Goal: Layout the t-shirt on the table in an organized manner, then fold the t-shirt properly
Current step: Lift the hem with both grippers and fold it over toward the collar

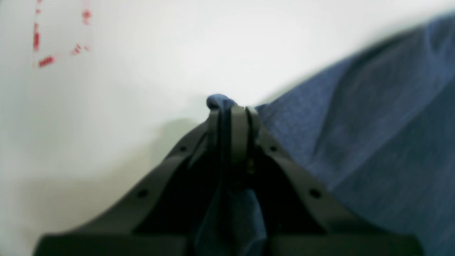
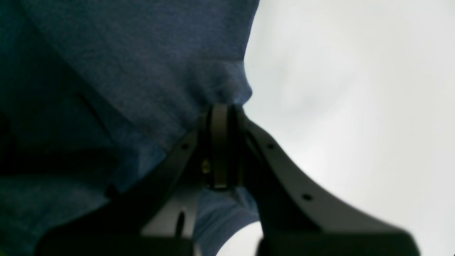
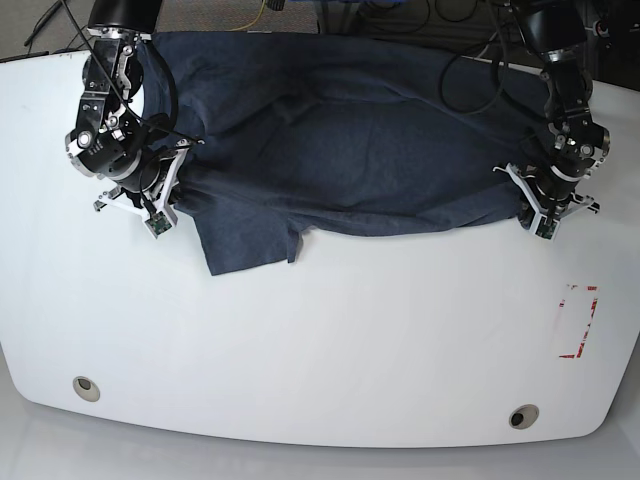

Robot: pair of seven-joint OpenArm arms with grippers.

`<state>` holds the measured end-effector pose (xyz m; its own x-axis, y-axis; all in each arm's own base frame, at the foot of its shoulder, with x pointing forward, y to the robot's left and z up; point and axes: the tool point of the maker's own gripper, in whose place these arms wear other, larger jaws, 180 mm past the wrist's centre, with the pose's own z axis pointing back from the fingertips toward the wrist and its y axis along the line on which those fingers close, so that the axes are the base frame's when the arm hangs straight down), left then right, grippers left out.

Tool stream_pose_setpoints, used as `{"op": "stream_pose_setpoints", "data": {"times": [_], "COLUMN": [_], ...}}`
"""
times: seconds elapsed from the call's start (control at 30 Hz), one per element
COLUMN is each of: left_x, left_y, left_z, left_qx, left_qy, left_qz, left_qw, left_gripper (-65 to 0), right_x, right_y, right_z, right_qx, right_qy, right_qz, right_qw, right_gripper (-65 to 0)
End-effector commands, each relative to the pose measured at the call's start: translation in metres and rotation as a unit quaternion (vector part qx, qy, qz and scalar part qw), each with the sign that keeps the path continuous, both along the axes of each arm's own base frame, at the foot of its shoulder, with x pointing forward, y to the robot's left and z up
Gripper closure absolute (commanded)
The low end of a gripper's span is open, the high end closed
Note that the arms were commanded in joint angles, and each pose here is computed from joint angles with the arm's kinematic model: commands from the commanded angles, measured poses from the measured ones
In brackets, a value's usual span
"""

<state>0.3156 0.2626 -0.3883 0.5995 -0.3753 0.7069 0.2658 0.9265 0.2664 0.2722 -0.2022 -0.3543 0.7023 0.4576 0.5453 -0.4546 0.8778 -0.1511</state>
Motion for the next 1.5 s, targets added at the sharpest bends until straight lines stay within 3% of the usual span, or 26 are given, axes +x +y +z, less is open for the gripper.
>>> {"op": "stream_pose_setpoints", "data": {"times": [0.0,0.3,0.73,1.47], "left_x": [0.006,-0.004,-0.008,-0.039], "left_y": [0.003,0.028,0.039,0.059], "left_z": [0.016,0.022,0.028,0.016], "left_qx": [0.009,0.022,0.037,0.072], "left_qy": [-0.026,-0.028,-0.029,0.012], "left_qz": [-0.004,0.022,0.024,0.014], "left_qw": [1.0,0.999,0.999,0.997], "left_gripper": [0.0,0.0,0.0,0.0], "right_x": [0.003,-0.005,-0.02,-0.057], "right_y": [-0.013,-0.023,0.001,-0.006], "right_z": [0.012,0.009,0.01,-0.013], "right_qx": [-0.012,0.0,0.078,0.063], "right_qy": [-0.015,-0.009,0.0,0.053], "right_qz": [-0.012,-0.044,-0.019,-0.02], "right_qw": [0.9997,0.999,0.9968,0.9964], "right_gripper": [0.0,0.0,0.0,0.0]}}
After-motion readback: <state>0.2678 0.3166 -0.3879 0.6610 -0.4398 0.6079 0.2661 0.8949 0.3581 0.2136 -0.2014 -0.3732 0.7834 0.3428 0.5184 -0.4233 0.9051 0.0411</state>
